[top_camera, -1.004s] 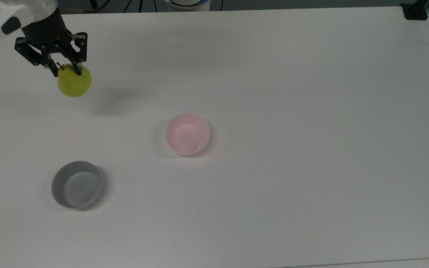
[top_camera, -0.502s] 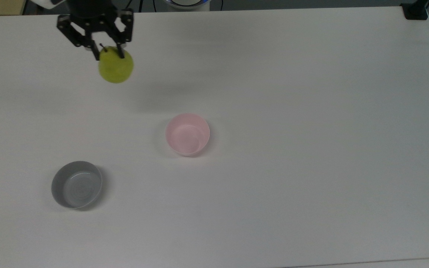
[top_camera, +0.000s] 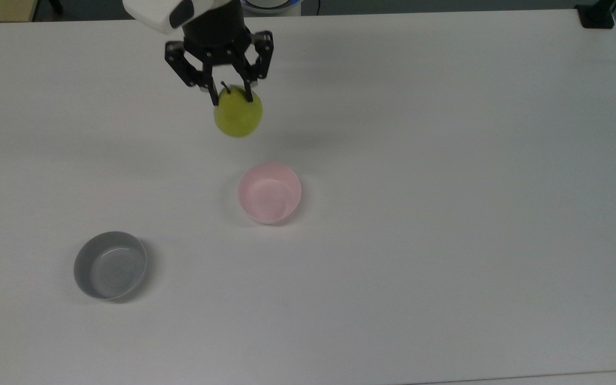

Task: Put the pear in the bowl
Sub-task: 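Carry the pear over the pink bowl, then lower the pear into the pink bowl and open the gripper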

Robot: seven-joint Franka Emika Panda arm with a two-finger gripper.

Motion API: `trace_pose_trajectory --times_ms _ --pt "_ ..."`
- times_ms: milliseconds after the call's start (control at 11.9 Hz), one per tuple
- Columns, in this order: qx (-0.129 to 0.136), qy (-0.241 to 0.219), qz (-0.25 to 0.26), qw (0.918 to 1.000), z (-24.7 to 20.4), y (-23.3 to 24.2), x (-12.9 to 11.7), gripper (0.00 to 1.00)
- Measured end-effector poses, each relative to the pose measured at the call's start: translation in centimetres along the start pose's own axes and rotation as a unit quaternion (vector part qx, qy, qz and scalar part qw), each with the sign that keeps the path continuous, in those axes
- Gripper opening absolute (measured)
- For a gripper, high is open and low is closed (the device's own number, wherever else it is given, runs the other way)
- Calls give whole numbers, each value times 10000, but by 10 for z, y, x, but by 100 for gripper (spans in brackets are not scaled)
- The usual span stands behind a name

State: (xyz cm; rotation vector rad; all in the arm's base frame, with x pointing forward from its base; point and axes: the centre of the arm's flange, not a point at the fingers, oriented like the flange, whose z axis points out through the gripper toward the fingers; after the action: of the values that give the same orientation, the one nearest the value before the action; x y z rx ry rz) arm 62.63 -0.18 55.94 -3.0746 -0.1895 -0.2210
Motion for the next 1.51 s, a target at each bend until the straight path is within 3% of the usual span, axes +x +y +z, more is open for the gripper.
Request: trace_pose_trajectory --times_ms 669,1423,1506 --pt "-79 -165 -27 9998 135 -16 30 48" --pt "-171 -69 20 9998 192 -27 32 47" --pt "-171 -89 44 9998 195 -28 31 51"
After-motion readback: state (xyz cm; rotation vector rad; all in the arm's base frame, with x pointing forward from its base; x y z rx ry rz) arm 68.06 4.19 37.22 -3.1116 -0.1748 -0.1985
